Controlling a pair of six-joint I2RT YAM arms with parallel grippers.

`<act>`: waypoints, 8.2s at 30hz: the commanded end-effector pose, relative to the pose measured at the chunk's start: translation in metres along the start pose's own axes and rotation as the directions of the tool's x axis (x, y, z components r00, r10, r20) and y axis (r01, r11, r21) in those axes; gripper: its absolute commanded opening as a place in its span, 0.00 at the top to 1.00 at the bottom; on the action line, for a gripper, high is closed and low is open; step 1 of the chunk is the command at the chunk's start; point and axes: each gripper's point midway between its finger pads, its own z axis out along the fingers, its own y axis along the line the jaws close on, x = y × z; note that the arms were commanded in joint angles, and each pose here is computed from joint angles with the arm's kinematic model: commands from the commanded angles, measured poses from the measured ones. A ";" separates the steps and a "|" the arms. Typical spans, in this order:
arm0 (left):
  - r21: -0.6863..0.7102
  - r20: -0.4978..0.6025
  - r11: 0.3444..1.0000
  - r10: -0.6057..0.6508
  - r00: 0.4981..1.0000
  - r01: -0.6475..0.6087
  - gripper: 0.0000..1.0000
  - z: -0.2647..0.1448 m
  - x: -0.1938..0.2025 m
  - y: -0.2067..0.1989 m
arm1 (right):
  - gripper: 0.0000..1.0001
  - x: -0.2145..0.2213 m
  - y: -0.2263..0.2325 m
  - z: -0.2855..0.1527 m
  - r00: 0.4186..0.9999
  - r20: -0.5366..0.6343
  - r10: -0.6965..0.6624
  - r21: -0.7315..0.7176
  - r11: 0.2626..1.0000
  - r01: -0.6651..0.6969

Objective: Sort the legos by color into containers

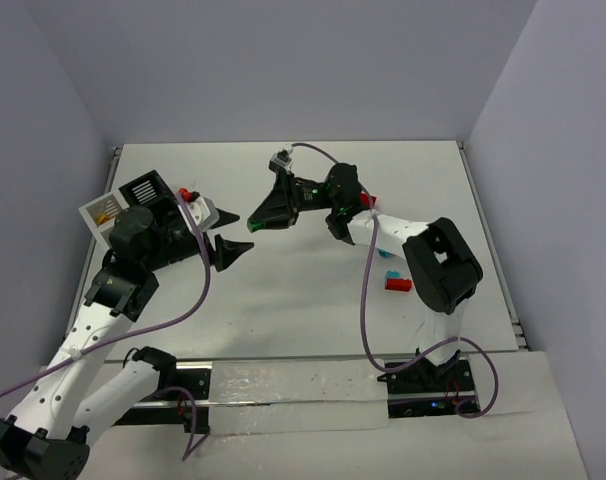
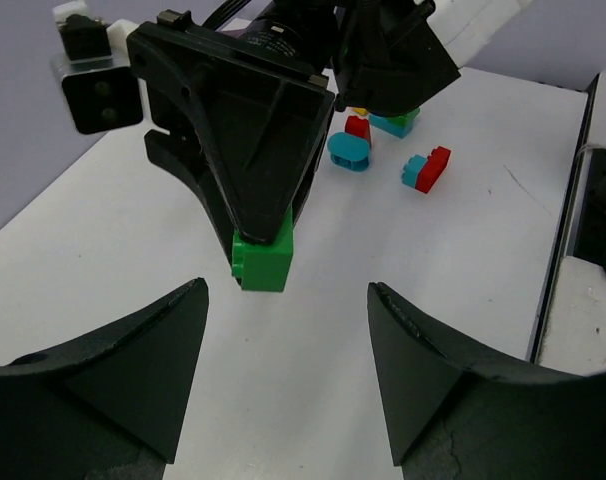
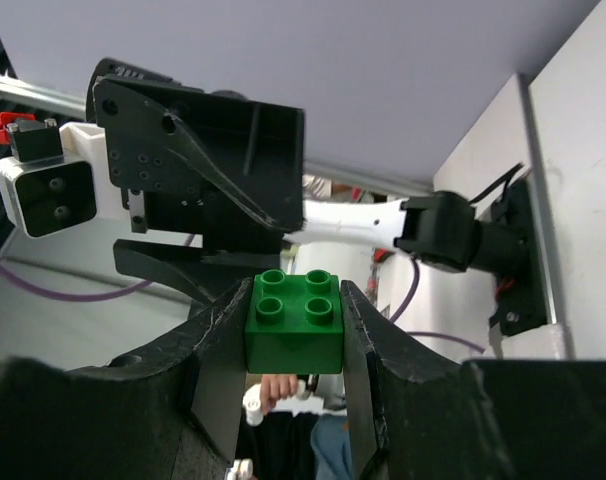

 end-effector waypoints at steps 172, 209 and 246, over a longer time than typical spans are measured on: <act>0.007 -0.077 0.858 -0.511 0.856 0.513 0.13 -0.041 0.000 0.049 | 1.00 0.018 -0.002 -0.021 0.590 -0.451 -0.670 0.069 0.632 0.772; 0.190 -0.219 0.805 -0.523 0.824 0.562 0.57 -0.016 0.017 -0.012 | 1.00 0.044 0.033 0.006 0.540 -0.448 -0.712 -0.023 0.613 0.790; -0.900 -0.269 0.435 -0.566 0.779 0.006 1.00 -0.222 0.069 0.284 | 1.00 -0.032 -0.030 -0.053 0.612 -0.438 -0.658 0.367 0.491 0.790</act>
